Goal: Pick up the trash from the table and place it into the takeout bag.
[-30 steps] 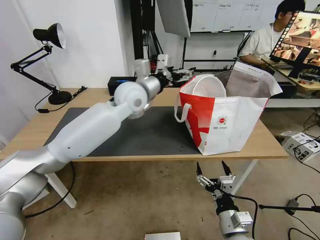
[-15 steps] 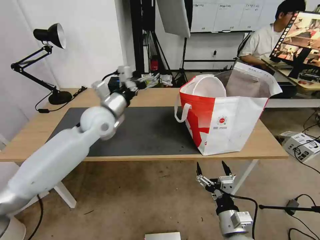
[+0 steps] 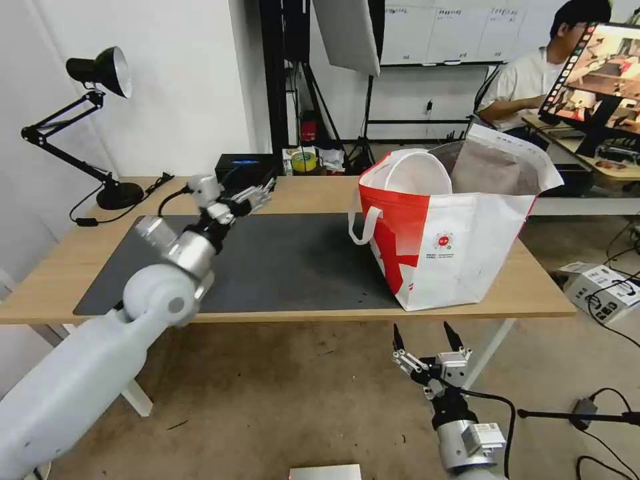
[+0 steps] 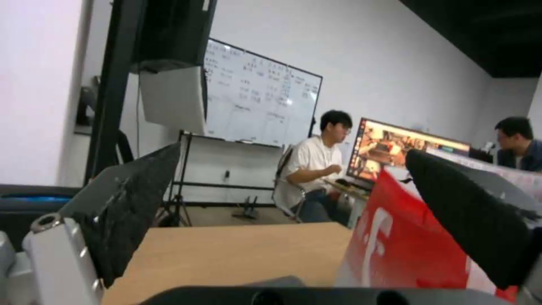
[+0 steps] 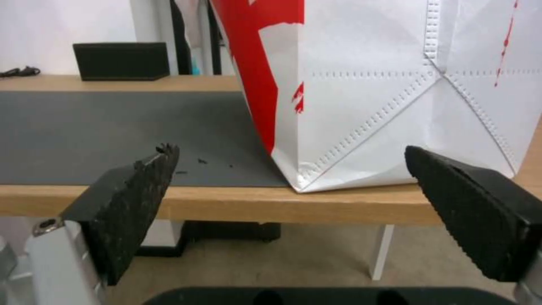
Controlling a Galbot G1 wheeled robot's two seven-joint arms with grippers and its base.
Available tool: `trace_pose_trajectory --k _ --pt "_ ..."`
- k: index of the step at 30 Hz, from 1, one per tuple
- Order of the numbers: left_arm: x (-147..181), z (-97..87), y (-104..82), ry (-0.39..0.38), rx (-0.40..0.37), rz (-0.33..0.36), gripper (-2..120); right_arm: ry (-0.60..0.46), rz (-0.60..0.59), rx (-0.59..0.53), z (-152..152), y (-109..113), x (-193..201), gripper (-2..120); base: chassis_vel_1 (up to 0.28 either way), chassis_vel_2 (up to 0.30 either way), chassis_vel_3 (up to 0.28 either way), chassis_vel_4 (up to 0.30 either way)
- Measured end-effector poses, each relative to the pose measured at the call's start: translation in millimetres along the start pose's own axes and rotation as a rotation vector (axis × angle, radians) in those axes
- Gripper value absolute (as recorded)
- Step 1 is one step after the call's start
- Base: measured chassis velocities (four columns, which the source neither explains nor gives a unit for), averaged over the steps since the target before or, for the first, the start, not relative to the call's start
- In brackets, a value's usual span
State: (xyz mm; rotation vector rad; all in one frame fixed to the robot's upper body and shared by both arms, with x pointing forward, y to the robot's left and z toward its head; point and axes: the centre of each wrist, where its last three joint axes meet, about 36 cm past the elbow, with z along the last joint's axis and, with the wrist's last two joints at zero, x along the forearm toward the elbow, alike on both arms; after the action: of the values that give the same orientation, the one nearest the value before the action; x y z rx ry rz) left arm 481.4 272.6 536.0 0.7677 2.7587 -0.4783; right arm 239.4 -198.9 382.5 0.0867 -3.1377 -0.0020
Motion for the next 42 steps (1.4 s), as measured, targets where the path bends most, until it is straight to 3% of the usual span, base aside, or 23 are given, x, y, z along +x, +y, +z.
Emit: trace_pose_trajectory --k 5,7,14,25,42 --pt "25.1 11.9 6.7 -0.001 -0.049 0.003 100 0.000 0.000 0.000 0.0 0.0 0.0 100 0.000 0.000 0.000 0.000" --pt "46.9 25.8 8.5 0.002 -0.071 0.008 100 0.000 0.000 0.000 0.0 0.0 0.0 100 0.000 0.000 0.000 0.000" --pt "88.2 47.4 7.9 -0.033 -0.085 -0.022 100 0.000 0.000 0.000 0.0 0.0 0.0 100 0.000 0.000 0.000 0.000" --pt "149.0 42.5 18.7 -0.065 -0.118 -0.102 100 0.000 0.000 0.000 0.0 0.0 0.0 100 0.000 0.000 0.000 0.000" --pt "183.0 62.1 19.8 -0.084 -0.165 -0.155 100 0.000 0.000 0.000 0.0 0.0 0.0 100 0.000 0.000 0.000 0.000"
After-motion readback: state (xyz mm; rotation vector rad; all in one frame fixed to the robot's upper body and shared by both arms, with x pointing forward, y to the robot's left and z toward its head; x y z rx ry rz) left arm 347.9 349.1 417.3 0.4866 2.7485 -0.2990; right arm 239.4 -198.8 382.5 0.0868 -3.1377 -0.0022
